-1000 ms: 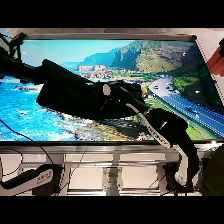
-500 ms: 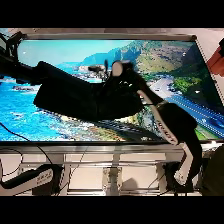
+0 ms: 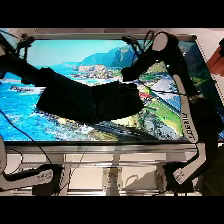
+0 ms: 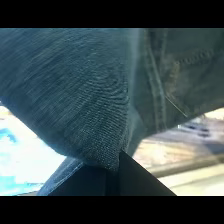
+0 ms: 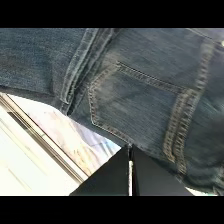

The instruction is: Fold the clothes and pants, and hang the long-sleeved shirts on hangers.

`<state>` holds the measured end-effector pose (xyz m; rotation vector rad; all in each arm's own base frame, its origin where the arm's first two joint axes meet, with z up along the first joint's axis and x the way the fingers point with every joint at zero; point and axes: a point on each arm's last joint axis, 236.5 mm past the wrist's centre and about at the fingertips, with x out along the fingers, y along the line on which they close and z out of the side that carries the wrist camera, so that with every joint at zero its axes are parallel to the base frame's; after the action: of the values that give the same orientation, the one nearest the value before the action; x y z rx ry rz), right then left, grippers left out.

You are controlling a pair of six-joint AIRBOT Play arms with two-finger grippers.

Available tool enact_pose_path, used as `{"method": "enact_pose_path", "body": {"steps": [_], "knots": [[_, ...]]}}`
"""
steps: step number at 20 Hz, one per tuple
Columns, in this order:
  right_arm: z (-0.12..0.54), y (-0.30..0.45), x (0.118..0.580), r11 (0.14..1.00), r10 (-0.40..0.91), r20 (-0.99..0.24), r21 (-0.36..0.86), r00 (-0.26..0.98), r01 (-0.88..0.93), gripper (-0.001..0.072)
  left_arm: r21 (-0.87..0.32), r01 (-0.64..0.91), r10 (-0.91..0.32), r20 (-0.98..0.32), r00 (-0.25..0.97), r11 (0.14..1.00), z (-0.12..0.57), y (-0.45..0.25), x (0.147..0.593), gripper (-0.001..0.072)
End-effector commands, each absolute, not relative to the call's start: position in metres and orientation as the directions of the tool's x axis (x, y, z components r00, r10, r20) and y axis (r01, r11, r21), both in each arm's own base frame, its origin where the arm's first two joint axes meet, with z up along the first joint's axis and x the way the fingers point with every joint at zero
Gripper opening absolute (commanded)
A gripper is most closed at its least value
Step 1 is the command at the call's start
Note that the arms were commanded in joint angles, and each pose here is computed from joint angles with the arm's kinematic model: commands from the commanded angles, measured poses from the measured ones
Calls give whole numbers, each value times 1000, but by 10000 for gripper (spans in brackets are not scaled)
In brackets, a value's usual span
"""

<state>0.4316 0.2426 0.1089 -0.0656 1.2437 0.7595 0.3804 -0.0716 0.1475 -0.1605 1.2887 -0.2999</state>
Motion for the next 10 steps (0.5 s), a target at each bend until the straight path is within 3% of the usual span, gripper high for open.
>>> {"method": "enact_pose_path", "body": {"steps": [1,10], "knots": [[112,216,439,785,472,-872,349,129,-511,16,-270,203,-306,-935,178,941,146,-105,389,18],[107,198,442,804,421,-896,298,139,-514,15,-250,388,-289,-956,44,887,105,-213,393,18]]}}
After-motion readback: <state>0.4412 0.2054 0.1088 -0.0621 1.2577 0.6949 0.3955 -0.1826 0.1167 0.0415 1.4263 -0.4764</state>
